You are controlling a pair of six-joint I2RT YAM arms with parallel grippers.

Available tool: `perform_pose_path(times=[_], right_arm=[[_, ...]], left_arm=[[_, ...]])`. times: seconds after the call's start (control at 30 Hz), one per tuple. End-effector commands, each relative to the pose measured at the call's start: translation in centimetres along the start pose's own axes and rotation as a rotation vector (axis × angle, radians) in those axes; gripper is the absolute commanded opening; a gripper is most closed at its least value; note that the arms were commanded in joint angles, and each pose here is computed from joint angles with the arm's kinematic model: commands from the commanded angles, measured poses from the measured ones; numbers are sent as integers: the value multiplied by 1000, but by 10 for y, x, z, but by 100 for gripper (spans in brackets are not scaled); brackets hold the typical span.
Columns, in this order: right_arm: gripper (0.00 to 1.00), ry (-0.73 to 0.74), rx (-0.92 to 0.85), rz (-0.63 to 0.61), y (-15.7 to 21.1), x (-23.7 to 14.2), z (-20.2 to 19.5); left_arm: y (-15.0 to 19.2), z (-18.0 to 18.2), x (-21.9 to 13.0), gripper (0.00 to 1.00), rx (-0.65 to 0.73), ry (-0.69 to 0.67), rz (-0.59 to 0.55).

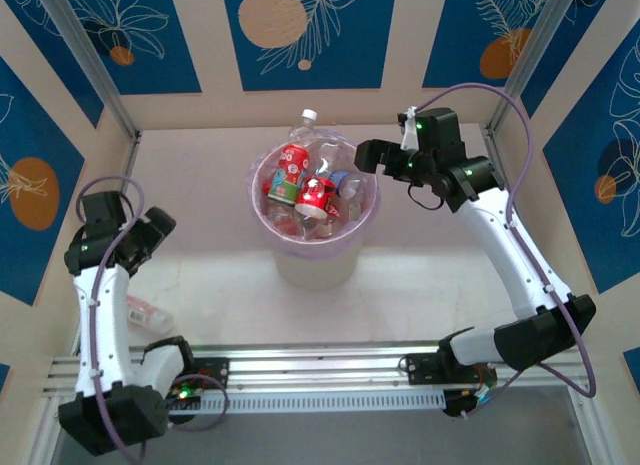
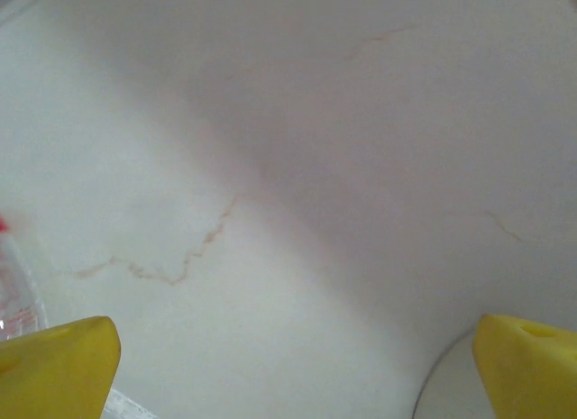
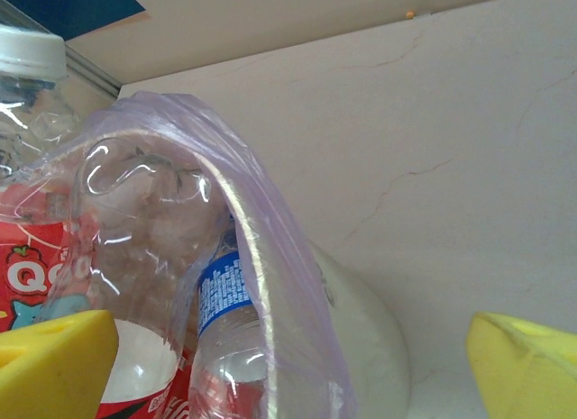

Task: Put the plastic bottles in the bin

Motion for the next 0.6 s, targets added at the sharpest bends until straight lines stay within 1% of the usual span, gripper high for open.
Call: perform_pose_path(times=[0.0, 0.07, 0.13, 0.2, 0.3, 0.4, 0.57], right_arm=[[99, -52, -12, -36, -5, -15, -2], [99, -59, 2, -40, -7, -17, -10], [99, -69, 12, -40, -8, -18, -16], [99, -79, 21, -40, -8, -17, -20], [99, -93, 29, -37, -8, -16, -25], [99, -101, 31, -34, -7, -15, -28], [100, -95, 37, -30, -4, -17, -36]], left_arm=[[-2, 18, 12, 100, -168, 15, -2], [-1, 35, 18, 100, -196, -75, -55], [0, 50, 26, 100, -226, -127, -84], [5, 61, 37, 100, -274, -134, -62], [10, 82, 52, 100, -340, -222, -67], [12, 99, 68, 100, -412, -232, -46], [10, 111, 79, 100, -417, -277, -61]])
Point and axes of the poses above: each hand's point on the last joint's axis, 136 mm out from that joint toward the fingers, its own x axis out along the fingers, its own z axis along the line the jaws close on, y = z × x, the point moved 9 cm from there along -x, back along the fingers, and after that the axes turned 11 degrees about -x, right-handed, at the moved point
